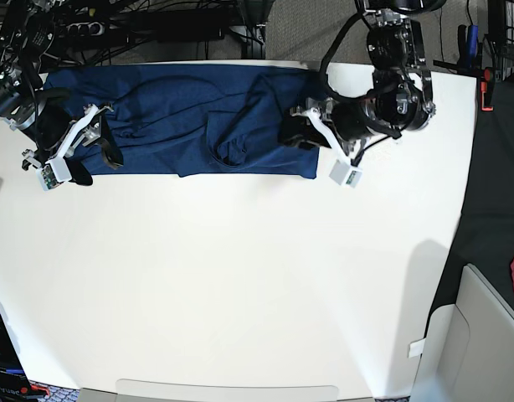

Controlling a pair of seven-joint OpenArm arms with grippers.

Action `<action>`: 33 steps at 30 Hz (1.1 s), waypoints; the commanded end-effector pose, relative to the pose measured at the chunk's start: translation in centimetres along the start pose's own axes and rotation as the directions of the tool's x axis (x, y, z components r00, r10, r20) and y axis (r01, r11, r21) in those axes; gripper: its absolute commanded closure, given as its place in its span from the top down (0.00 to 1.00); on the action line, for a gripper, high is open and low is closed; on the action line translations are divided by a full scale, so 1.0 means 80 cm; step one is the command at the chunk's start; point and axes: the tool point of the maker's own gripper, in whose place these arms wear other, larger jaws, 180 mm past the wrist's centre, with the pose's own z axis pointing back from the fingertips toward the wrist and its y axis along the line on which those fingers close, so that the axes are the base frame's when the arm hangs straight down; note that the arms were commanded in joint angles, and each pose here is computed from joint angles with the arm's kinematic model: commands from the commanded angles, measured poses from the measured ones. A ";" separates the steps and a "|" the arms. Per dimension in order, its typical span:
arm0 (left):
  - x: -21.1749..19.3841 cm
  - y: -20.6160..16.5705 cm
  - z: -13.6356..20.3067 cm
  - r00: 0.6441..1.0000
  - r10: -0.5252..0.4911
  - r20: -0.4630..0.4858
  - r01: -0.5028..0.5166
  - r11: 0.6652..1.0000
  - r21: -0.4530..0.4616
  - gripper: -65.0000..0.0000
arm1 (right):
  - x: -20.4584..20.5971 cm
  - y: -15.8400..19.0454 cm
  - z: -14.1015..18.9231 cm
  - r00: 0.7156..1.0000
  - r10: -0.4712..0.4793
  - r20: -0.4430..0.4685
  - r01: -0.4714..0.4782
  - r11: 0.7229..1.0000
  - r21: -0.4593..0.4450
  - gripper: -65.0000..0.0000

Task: Fold the T-shirt properly
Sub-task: 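Fold the shirt end with the left gripper toward the right gripper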

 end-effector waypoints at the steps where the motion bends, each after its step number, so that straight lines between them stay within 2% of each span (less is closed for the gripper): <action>1: 0.006 -0.008 0.002 1.000 -0.013 0.019 0.013 1.000 -0.022 0.36 | 0.019 -0.002 0.005 0.998 0.024 0.054 -0.024 1.000 0.000 0.56; 5: -0.011 -0.014 -0.003 1.000 -0.009 -0.016 0.008 0.999 -0.036 0.36 | 0.022 -0.002 0.004 0.998 0.026 0.059 -0.026 1.000 -0.001 0.56; 15: -0.051 -0.080 -0.036 0.983 -0.119 -0.142 0.093 0.980 -0.179 0.36 | 0.021 -0.002 0.004 0.998 0.025 0.057 -0.025 1.000 0.001 0.56; 22: -0.042 -0.096 -0.026 0.979 -0.172 -0.108 0.147 0.966 -0.211 0.36 | 0.021 -0.002 0.005 0.998 0.026 0.056 -0.026 1.000 0.001 0.56; 27: -0.029 -0.083 -0.015 0.989 -0.128 -0.068 0.112 0.973 -0.203 0.36 | 0.021 -0.002 0.005 0.998 0.028 0.055 -0.028 1.000 0.000 0.56; 33: -0.028 -0.089 -0.013 0.992 -0.114 -0.060 0.097 0.968 -0.232 0.36 | 0.021 -0.003 0.005 0.998 0.029 0.055 -0.029 1.000 -0.002 0.56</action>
